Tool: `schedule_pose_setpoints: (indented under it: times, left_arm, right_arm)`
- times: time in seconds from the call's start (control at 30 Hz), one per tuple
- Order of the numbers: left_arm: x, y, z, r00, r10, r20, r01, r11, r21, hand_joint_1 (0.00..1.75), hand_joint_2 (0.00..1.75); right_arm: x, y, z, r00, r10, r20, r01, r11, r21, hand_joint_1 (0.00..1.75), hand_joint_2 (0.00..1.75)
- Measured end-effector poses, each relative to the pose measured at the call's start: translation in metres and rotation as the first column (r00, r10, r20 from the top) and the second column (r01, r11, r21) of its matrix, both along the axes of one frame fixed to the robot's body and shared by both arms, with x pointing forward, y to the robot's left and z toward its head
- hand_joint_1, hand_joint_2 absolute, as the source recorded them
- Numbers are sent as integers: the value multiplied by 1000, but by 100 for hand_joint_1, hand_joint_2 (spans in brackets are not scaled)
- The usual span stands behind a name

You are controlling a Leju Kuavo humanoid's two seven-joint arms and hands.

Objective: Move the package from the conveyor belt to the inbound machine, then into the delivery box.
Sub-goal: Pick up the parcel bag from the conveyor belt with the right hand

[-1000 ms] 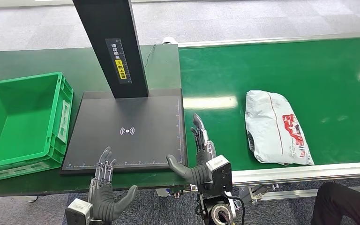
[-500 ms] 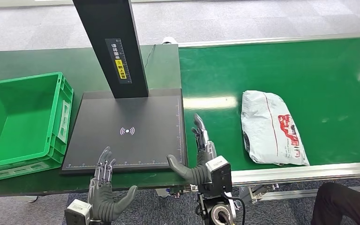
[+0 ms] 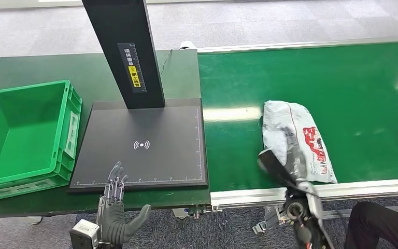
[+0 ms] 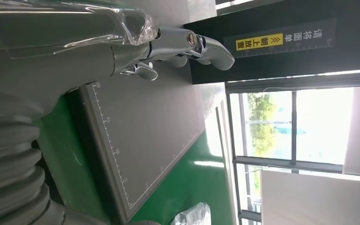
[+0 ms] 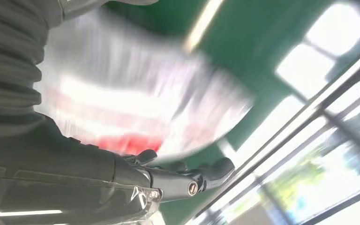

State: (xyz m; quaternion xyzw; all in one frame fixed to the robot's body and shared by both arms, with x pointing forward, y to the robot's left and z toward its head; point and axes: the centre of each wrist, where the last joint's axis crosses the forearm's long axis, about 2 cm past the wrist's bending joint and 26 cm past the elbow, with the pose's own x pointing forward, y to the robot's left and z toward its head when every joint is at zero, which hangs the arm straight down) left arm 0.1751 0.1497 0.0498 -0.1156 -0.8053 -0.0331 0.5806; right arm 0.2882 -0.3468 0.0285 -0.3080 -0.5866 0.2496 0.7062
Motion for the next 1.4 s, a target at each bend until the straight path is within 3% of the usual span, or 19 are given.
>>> schedule_pose_setpoints:
  times: [0.13, 0.27, 0.37, 0.47, 0.7, 0.9, 1.07, 1.37, 1.4]
  left_arm:
    - [1, 0, 1, 1000, 1, -6, -1, 1000, -3, 0, 175]
    - [2, 2, 1, 1000, 2, -7, -2, 1000, -4, 0, 175]
    - [4, 3, 1, 1000, -3, 3, 3, 1000, -9, 0, 175]
    - [5, 4, 1, 1000, -4, 18, 4, 1000, -9, 0, 175]
    - [5, 5, -2, 1000, -9, 23, 9, 1000, -5, 0, 175]
    - [11, 6, -3, 999, -38, 28, 38, 999, -5, 0, 175]
    - [18, 5, -3, 998, -54, 33, 53, 999, 2, 0, 175]
    - [25, 7, -3, 998, -54, 33, 54, 999, 8, 0, 175]
    - [26, 7, -3, 998, -54, 32, 53, 999, 7, 0, 175]
  right_arm:
    - [31, -72, 19, 976, -201, -81, 193, 977, -95, 0, 175]
    - [44, -113, 36, 941, -305, -148, 289, 950, -117, 0, 175]
    - [49, -131, 45, 938, -303, -170, 295, 953, -75, 0, 175]
    - [49, -142, 47, 960, -219, -172, 227, 973, 29, 0, 175]
    - [40, -146, 38, 986, -47, -157, 87, 962, 258, 0, 175]
    - [27, -137, 21, 963, 132, -236, -10, 890, 456, 0, 175]
    - [17, -123, 6, 888, 236, -395, -8, 866, 499, 0, 175]
    - [37, -103, 14, 697, 270, -664, -47, 941, 334, 0, 175]
    - [41, -100, 16, 678, 259, -688, -57, 952, 302, 13, 175]
